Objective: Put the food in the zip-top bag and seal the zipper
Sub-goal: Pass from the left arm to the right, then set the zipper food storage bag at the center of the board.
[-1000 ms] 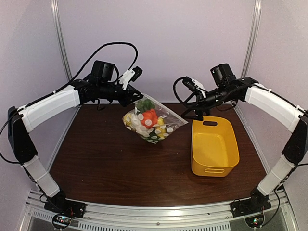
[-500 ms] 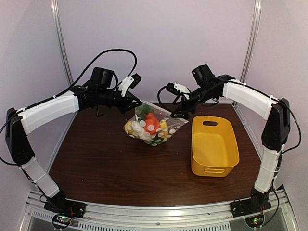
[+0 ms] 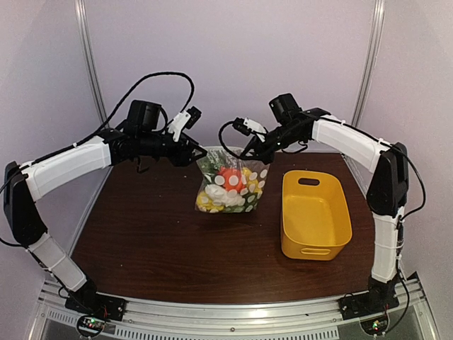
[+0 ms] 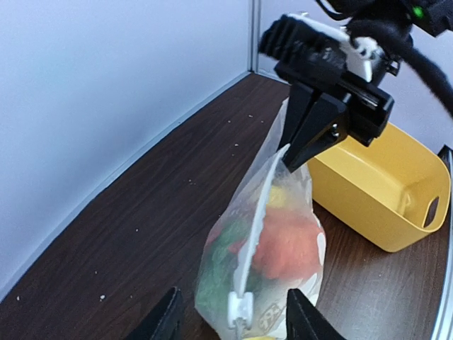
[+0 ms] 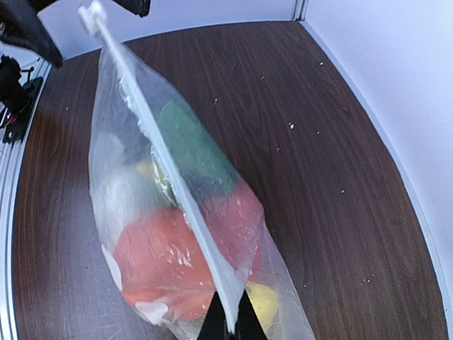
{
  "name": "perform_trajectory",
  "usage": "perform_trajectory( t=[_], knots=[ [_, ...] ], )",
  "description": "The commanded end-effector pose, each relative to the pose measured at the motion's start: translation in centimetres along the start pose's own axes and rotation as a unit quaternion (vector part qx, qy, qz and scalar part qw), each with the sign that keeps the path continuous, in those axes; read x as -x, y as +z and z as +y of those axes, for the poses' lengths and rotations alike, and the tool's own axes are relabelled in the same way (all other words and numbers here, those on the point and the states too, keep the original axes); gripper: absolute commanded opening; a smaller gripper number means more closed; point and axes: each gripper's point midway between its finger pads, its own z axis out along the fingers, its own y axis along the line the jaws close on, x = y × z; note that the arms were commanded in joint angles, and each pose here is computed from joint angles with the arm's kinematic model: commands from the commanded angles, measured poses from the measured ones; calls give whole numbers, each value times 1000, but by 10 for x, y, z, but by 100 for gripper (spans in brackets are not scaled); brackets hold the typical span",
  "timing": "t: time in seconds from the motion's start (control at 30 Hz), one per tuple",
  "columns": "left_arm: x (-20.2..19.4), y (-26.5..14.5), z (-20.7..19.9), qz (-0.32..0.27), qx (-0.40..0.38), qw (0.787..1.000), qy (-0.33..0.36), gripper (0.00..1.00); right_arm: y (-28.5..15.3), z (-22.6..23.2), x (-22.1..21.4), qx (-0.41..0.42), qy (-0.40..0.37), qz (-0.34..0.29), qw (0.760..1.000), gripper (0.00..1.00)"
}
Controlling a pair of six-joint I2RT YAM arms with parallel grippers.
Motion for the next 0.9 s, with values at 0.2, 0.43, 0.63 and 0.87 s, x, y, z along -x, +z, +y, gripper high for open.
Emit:
perform_trajectory(
  t=[0.2,0.43,0.63,0.87],
  knots=[
    [53,-104,39,-158,185,970,19,82,-17,12,60,-41,16,-62,997,0],
    [37,-123,58,-156,264,952,24,92,7,109,-8,47,-1,22,999,1],
    [28,-114,61,-138,265,954,19,92,25,185,-60,131,-13,92,987,18],
    [30,-116,59,-132,258,957,15,94,-8,245,-70,261,-13,140,955,46]
  ],
)
